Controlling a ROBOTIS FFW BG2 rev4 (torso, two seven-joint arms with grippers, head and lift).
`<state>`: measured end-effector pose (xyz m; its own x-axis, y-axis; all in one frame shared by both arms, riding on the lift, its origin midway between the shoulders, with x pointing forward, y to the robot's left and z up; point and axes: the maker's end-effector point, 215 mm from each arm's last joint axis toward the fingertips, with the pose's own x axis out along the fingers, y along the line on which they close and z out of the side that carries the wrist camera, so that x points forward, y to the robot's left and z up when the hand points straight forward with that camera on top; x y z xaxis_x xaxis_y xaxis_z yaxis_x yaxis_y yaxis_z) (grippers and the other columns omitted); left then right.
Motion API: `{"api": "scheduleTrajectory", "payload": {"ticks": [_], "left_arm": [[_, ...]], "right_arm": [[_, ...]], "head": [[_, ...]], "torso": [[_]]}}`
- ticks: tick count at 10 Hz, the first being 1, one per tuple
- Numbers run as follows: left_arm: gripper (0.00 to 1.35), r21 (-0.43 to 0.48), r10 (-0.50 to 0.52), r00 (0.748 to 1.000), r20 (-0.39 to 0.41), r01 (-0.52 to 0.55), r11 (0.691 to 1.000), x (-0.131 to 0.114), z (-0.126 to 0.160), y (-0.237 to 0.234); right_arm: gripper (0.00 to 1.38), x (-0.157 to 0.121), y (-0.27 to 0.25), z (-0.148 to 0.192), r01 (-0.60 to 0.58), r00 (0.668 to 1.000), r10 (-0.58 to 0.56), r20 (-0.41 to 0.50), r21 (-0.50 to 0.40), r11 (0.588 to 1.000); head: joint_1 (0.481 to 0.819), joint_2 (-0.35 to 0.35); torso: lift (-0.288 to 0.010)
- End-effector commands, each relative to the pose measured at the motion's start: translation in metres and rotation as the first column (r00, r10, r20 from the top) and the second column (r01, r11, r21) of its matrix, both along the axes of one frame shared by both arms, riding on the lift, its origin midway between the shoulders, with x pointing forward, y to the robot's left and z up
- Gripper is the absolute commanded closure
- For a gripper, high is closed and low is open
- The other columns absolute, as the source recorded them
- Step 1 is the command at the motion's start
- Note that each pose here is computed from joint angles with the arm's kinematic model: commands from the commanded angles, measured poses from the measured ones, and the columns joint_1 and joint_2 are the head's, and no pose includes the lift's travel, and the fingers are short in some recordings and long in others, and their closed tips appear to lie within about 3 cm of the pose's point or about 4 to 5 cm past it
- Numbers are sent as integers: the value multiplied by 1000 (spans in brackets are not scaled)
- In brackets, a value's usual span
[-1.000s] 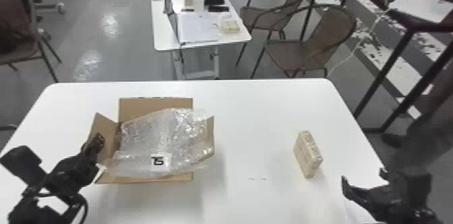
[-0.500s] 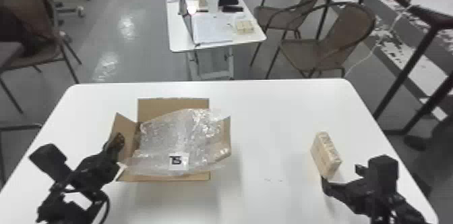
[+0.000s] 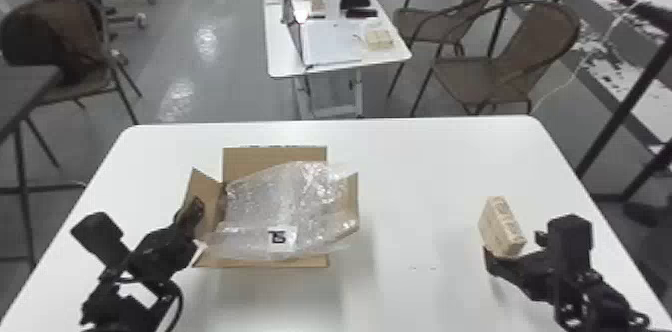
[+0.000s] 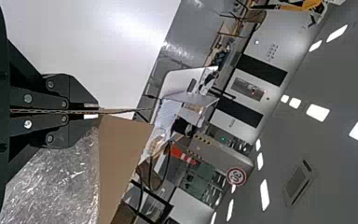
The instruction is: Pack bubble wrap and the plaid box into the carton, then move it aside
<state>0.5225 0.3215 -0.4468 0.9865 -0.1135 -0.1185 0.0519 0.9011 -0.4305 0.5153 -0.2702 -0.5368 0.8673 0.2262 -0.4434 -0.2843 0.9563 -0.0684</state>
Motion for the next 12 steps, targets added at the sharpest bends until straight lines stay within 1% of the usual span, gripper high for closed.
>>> {"api": "scheduleTrajectory", "payload": {"ticks": [1,2,3,4,5,7,11,12], "left_arm": [[1210,-2,2,1000,-1,-2,1000,-1,-1,0],[1210,-4,1,1000,0,-1,1000,0,-2,-1],[1210,-4,0,1000,1,0,1000,0,-1,-2],[1210,-4,2,1000,1,-2,1000,0,-1,-1],[1210,-6,3,1000,2,-3,1000,0,-1,0],[1210,-6,2,1000,1,-2,1000,-1,-2,-1],[1210,-10,-2,1000,0,2,1000,-1,-3,-3],[1210,-10,-3,1000,1,3,1000,0,-2,-4]], "right_arm": [[180,7,15,-10,-23,1000,23,-21,10,1000],[237,10,23,-17,-36,999,36,-34,17,999],[363,13,24,-18,-35,999,35,-36,19,999],[644,14,24,-18,-29,999,30,-34,31,999],[779,13,23,-17,-23,999,24,-32,35,999],[891,7,21,-19,-11,999,12,-32,37,999],[930,1,19,-19,1,1000,0,-30,50,999],[930,1,22,-9,3,1000,-3,-3,72,997]], "head": [[695,54],[695,59],[695,69],[695,75],[695,77],[695,76],[695,72],[695,72]], "torso": [[-27],[-27],[-27],[-27],[-27],[-27],[-27],[-27]]}}
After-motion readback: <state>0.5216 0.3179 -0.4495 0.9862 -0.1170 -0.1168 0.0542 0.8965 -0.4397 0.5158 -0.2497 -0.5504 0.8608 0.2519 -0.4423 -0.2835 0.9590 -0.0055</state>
